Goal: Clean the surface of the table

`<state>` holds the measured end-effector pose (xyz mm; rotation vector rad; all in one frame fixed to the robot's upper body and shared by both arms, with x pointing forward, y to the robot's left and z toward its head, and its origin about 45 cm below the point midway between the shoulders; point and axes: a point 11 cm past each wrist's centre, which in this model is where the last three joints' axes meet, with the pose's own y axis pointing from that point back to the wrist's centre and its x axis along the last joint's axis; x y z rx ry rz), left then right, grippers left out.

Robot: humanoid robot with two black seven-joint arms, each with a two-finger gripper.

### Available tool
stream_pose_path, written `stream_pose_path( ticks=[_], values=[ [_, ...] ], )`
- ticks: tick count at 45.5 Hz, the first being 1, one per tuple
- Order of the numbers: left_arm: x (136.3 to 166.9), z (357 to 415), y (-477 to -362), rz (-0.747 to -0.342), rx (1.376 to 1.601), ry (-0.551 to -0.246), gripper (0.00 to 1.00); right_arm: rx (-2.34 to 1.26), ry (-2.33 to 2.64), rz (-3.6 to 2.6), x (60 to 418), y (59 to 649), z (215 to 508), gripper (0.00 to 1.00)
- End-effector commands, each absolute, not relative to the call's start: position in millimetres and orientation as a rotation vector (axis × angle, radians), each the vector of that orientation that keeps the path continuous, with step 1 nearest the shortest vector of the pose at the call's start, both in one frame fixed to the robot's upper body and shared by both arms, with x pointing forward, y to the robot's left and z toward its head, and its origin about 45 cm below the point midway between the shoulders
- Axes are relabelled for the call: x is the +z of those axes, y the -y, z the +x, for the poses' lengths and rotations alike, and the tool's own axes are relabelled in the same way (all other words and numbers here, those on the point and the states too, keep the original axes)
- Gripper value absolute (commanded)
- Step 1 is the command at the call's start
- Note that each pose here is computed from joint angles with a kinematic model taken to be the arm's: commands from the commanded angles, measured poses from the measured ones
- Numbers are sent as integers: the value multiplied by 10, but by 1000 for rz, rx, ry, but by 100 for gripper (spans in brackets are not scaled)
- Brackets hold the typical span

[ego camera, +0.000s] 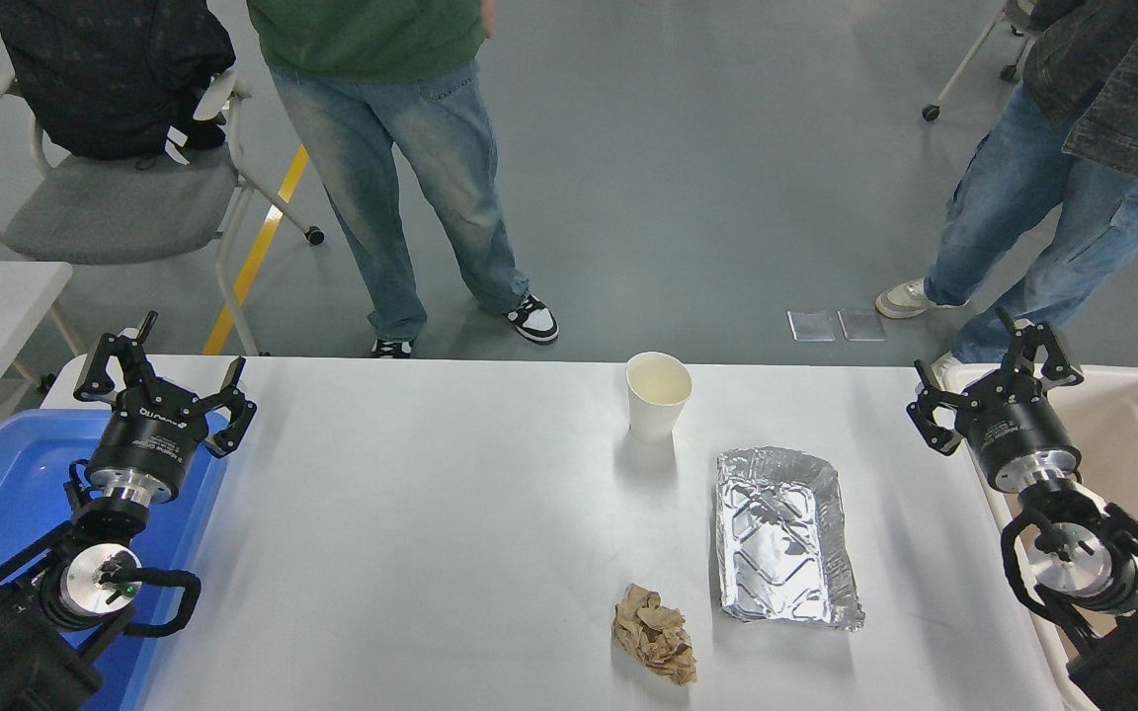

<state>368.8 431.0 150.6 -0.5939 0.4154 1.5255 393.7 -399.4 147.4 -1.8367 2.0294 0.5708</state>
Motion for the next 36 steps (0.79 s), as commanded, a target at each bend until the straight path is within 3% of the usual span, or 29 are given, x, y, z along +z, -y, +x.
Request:
stream_pose_path(
  ticks=[1, 36],
  values=[
    [1506, 3688, -4310, -594, 1526, -415, 99, 553, -2028, -1835, 1525, 4031, 3951, 100],
    [1510, 3689, -4311, -596, 1525, -415, 99, 562, -2033, -1774, 1596, 4179, 3959, 100]
  ],
)
